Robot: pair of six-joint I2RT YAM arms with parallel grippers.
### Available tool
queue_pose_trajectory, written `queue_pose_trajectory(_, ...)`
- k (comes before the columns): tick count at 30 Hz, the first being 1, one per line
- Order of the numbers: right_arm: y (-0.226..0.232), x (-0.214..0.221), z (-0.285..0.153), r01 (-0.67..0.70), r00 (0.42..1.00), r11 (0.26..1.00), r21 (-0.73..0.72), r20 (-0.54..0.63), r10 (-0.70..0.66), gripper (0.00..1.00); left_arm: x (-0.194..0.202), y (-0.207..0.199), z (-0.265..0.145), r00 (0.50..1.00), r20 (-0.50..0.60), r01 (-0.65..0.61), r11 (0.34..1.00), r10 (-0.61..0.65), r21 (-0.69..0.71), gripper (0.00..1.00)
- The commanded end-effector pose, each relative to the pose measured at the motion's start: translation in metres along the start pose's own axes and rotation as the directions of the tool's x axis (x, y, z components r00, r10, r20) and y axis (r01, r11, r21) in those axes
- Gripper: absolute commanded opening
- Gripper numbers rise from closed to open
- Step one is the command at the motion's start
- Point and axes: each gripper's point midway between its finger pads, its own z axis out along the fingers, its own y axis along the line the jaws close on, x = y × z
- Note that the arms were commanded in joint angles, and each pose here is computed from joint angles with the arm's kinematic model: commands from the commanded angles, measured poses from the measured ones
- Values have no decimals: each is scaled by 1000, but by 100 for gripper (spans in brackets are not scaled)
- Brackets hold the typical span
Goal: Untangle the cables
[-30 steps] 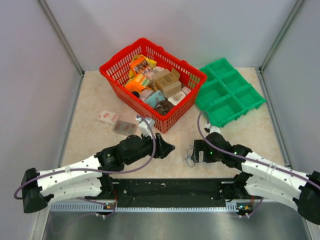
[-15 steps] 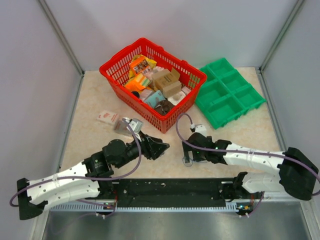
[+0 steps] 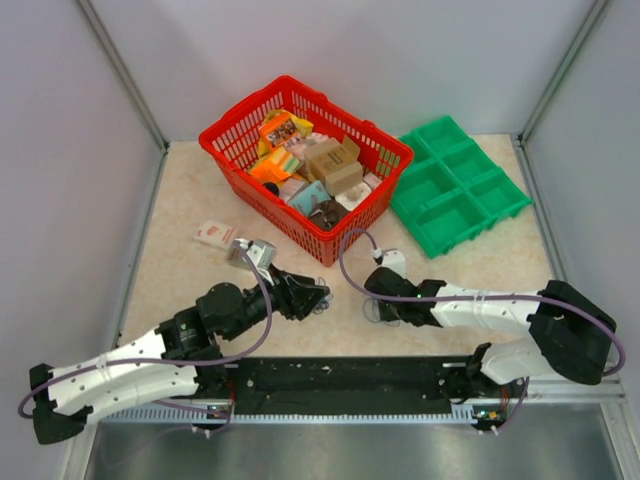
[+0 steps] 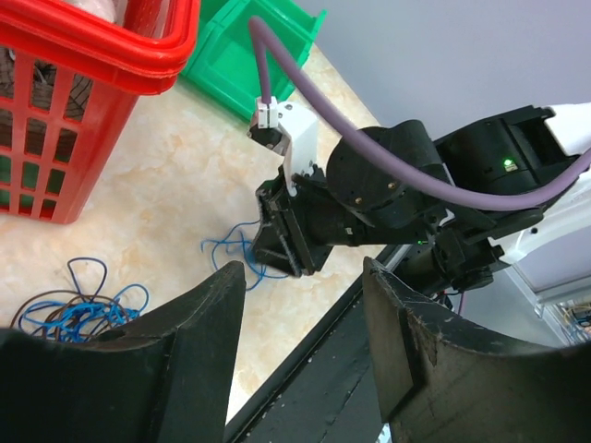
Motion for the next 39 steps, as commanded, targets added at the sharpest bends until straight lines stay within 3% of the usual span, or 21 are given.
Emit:
queue_pose_trajectory(1,1,-9,0,-33,998,999,0,56,33,12,-2,8,-2,1000,21,-12,1000,13,-29,58)
queue_pose_trajectory(4,-8,-16,-7,-56,994,998,31,97,52,0,-3,9,-3,1000,28,-14,999,15,-33,58)
queue_pose_trajectory(11,-37,-66,-47,-173,940,985,12,301,161,0,-1,20,-4,1000,22,-11,996,13,-93,58)
queue_pose_trajectory(16,-89,-125,-82,-342,836,939,20,462,295,0,1,27,-7,999,34,1,993,3,-114,58)
queue_pose_trajectory(20,-149,-171,-105,-525,745,839,143,554,372,0,2,28,-9,999,35,9,993,-5,-114,58)
queue_pose_trajectory(24,-212,-209,-111,-709,618,680,187,628,473,0,9,31,-10,999,29,24,994,-21,-107,58)
queue_pose_trajectory(27,-253,-235,-115,-782,557,571,249,690,462,0,16,33,-11,999,21,46,993,-44,-106,58)
queue_pose_trajectory(32,-304,-269,-106,-854,477,462,240,717,509,0,23,30,-9,999,2,50,996,-50,-76,58)
queue_pose_trajectory(39,-366,-272,-77,-847,527,374,378,696,488,0,25,33,-11,1000,-9,-5,997,4,-76,58)
